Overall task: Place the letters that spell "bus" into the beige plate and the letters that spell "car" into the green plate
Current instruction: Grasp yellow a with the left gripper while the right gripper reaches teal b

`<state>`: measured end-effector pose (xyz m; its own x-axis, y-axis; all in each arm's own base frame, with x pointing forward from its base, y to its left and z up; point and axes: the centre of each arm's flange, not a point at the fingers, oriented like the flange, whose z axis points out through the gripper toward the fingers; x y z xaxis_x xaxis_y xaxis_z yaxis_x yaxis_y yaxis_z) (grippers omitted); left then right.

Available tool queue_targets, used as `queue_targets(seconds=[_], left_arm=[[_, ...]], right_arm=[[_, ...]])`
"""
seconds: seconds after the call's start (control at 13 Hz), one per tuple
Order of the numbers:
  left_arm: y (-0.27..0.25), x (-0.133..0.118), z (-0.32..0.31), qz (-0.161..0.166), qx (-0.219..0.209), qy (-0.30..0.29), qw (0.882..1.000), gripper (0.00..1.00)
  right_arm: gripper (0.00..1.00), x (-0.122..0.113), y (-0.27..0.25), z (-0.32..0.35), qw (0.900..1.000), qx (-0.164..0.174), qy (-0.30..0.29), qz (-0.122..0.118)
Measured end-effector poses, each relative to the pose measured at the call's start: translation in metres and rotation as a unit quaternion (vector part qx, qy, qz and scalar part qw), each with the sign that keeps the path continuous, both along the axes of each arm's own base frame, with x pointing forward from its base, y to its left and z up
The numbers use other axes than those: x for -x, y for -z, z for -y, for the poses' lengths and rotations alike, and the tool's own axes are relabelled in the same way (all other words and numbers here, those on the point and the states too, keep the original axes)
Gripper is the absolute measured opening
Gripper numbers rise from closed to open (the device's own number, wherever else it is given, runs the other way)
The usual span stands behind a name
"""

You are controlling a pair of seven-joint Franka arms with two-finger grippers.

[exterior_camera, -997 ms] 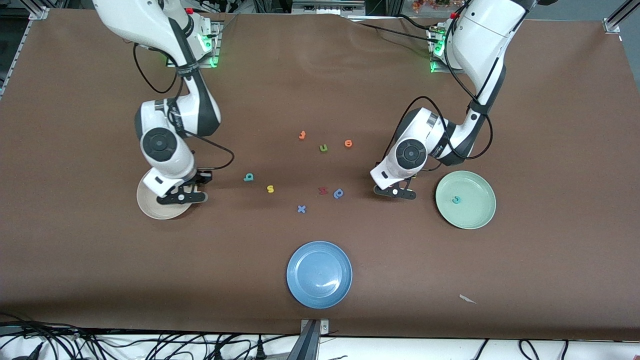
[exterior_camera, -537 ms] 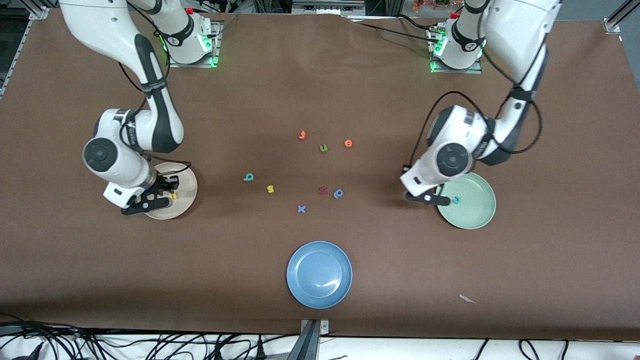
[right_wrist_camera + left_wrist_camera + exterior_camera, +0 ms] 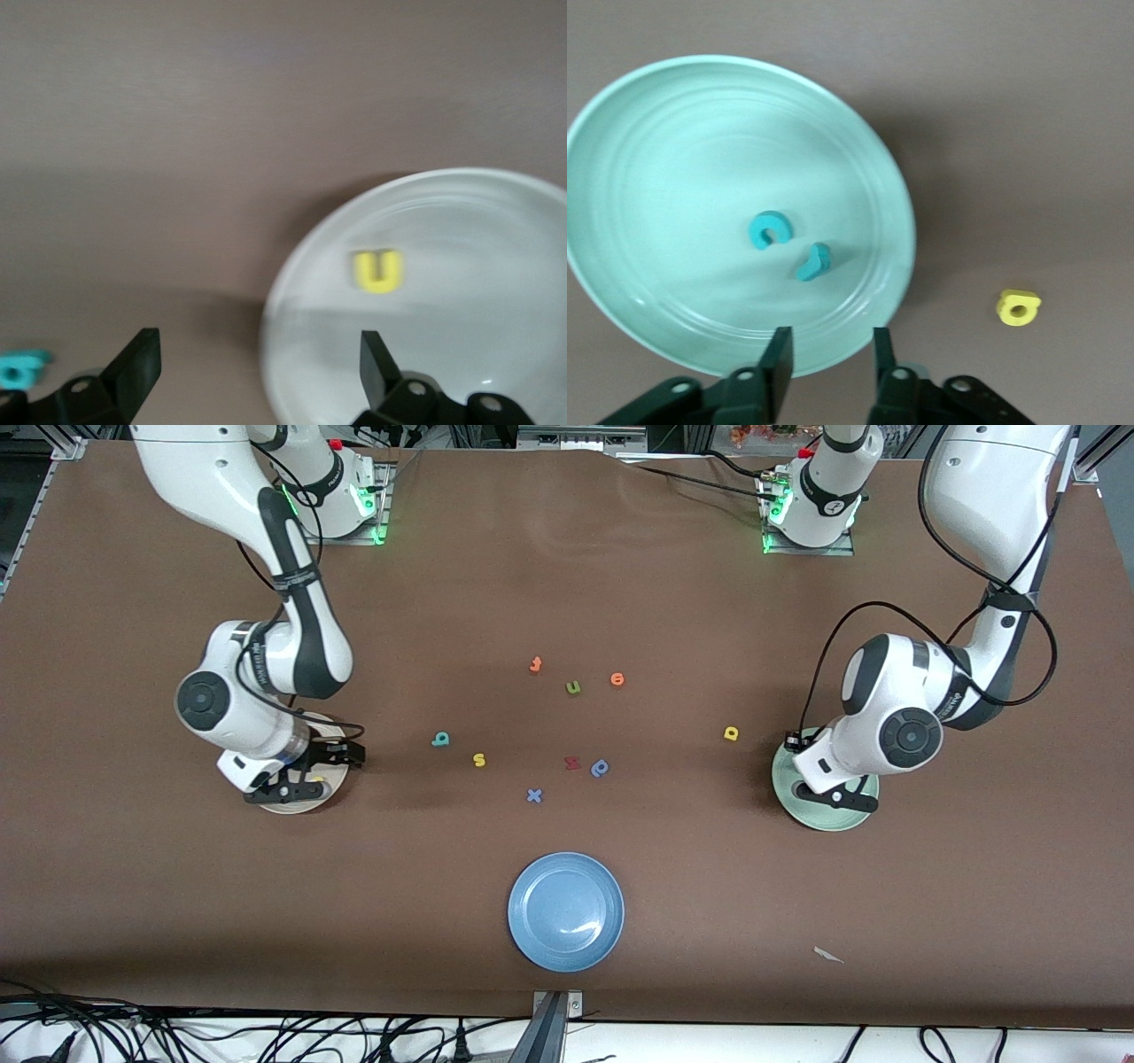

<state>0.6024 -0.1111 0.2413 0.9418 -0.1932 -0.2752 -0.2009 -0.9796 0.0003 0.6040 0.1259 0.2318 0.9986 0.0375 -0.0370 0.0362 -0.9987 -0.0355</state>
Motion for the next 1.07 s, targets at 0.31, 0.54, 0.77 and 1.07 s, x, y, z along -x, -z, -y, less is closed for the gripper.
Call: queue_targets(seconds=[0.31, 0.54, 0.77, 1.07], left_arm=[[-0.004, 0.017, 0.066, 0.000, 0.009, -0.006, 1.000, 0.93], [0.007, 0.038, 0.109, 0.016, 0.025, -0.005, 1.000, 0.73], [0.035, 0.058, 0.110, 0.034, 0.037, -0.006, 0.999, 0.61], [0.042, 0.061, 0.106, 0.046, 0.030, 0.009, 0.998, 0.69]], right_arm=[[1.00, 0.022, -0.001, -0.083, 0.995, 0.004, 0.101, 0.001], [1.00, 0.042, 0.004, -0.136, 0.992, 0.005, 0.129, 0.015], [1.00, 0.055, 0.024, -0.146, 0.992, 0.009, 0.120, 0.036], [0.96, 0.064, 0.041, -0.139, 0.993, 0.019, 0.111, 0.036]])
